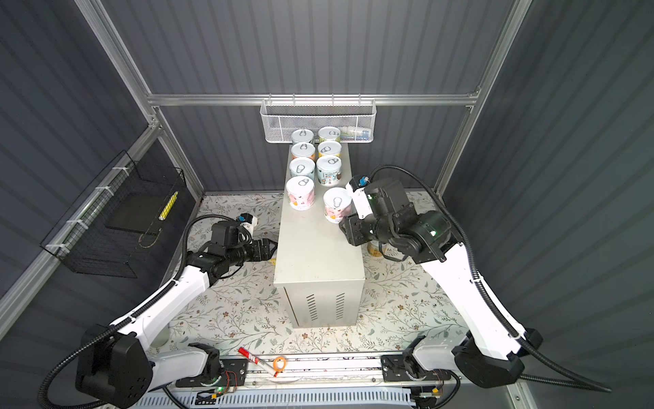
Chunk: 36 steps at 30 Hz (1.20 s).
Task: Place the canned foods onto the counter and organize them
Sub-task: 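Lower the pink-labelled can beside the can row end nearest the robot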
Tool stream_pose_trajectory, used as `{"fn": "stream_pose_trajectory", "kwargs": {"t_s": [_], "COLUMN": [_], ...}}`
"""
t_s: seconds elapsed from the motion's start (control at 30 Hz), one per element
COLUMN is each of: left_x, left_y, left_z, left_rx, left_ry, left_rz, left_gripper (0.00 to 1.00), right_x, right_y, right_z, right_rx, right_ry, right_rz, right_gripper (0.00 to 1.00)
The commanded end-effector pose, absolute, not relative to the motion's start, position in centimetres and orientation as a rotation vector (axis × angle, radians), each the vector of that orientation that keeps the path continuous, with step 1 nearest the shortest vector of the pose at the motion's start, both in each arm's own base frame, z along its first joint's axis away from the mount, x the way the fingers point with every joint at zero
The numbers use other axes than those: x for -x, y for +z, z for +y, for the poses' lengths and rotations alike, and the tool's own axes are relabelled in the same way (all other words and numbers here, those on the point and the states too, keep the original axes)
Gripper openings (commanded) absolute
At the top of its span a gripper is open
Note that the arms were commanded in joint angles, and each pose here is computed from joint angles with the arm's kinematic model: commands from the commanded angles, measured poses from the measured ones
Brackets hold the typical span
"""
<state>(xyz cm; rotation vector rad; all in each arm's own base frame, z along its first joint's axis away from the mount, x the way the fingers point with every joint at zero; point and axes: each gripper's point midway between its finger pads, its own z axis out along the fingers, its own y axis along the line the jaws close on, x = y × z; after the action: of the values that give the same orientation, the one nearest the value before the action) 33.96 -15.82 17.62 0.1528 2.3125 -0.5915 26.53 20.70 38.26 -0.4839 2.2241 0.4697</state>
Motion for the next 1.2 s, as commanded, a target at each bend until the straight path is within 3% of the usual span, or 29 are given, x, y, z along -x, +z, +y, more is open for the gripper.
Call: {"fn": "stream_pose_trajectory", "kwargs": {"t_s": [0.0, 1.17], "left_x": [-34.8, -34.2], "left_y": [18.6, 17.4], "left_z": [-16.0, -15.3], "left_rx": [-0.165, -0.154], "left_ry": [-0.604, -0.56], "left_rz": [2.287, 2.317], "left_gripper": [0.82, 0.82], "right_x": [-27.3, -34.1], "right_y": [39.5, 38.1], "right_z": [20.9, 23.5], "right_rx": [0.449, 0.466], "right_ry": [0.479, 0.475], "right_rz": [2.15, 2.136], "right_gripper": [0.51, 0.54]}}
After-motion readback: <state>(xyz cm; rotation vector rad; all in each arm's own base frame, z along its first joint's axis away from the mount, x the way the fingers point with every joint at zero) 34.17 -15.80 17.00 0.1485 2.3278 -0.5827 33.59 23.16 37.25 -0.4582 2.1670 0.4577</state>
